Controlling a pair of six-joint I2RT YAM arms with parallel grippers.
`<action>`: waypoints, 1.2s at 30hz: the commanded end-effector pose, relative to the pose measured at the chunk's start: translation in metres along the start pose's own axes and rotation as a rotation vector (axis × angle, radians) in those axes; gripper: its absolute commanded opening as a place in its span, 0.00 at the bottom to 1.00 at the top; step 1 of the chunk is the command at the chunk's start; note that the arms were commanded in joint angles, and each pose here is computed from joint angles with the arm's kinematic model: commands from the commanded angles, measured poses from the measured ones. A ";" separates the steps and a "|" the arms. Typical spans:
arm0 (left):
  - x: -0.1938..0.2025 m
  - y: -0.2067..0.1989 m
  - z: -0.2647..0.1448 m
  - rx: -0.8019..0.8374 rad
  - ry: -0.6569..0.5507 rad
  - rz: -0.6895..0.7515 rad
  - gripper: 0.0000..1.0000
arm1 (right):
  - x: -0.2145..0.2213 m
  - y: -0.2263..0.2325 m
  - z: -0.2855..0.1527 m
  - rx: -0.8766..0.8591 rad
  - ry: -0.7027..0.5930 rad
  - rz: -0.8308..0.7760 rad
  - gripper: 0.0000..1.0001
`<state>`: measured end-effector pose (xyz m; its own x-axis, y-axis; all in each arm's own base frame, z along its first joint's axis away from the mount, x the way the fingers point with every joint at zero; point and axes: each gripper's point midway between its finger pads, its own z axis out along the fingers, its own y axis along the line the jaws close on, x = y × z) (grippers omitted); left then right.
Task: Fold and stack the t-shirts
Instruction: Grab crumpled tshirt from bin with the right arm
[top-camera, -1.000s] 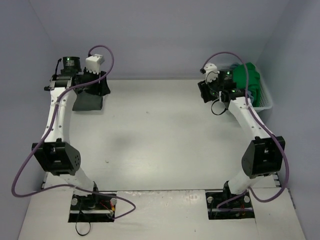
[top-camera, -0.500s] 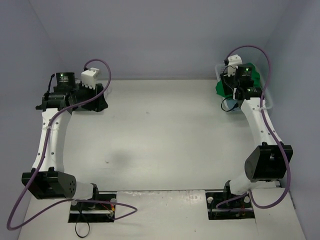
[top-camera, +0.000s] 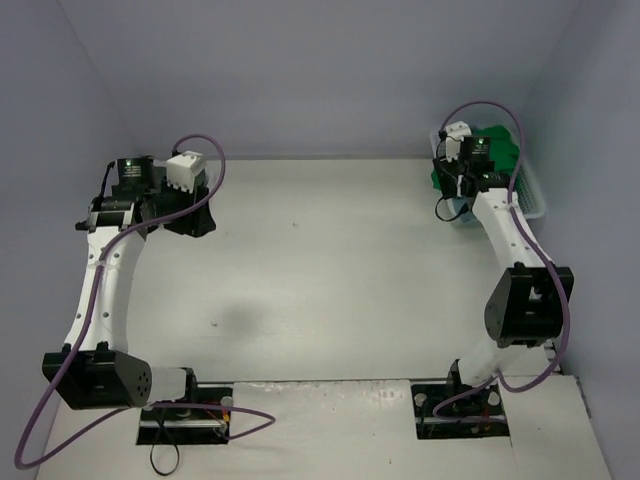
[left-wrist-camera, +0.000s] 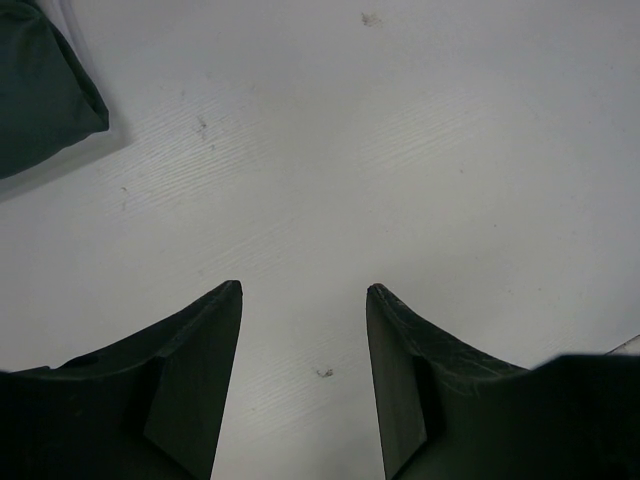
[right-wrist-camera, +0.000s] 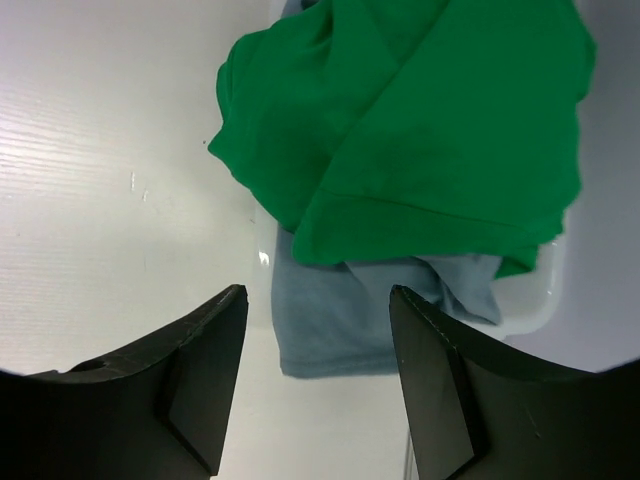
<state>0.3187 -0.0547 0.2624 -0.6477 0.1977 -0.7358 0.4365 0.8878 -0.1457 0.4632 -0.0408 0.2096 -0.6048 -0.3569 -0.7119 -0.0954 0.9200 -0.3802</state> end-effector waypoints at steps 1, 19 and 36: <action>-0.018 0.002 -0.012 -0.031 -0.077 0.065 0.47 | -0.023 -0.011 0.014 0.043 -0.047 0.009 0.56; -0.021 0.008 -0.007 -0.048 -0.087 0.059 0.47 | -0.030 -0.024 0.047 0.139 -0.049 -0.005 0.45; -0.017 0.007 -0.010 -0.054 -0.072 0.048 0.48 | -0.008 -0.028 0.069 0.195 0.008 -0.057 0.31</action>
<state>0.3236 -0.0495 0.2588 -0.6383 0.2106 -0.7404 0.4278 0.8967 -0.1138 0.5180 -0.0654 0.1799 -0.6254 -0.3957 -0.6726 -0.0201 0.8698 -0.4930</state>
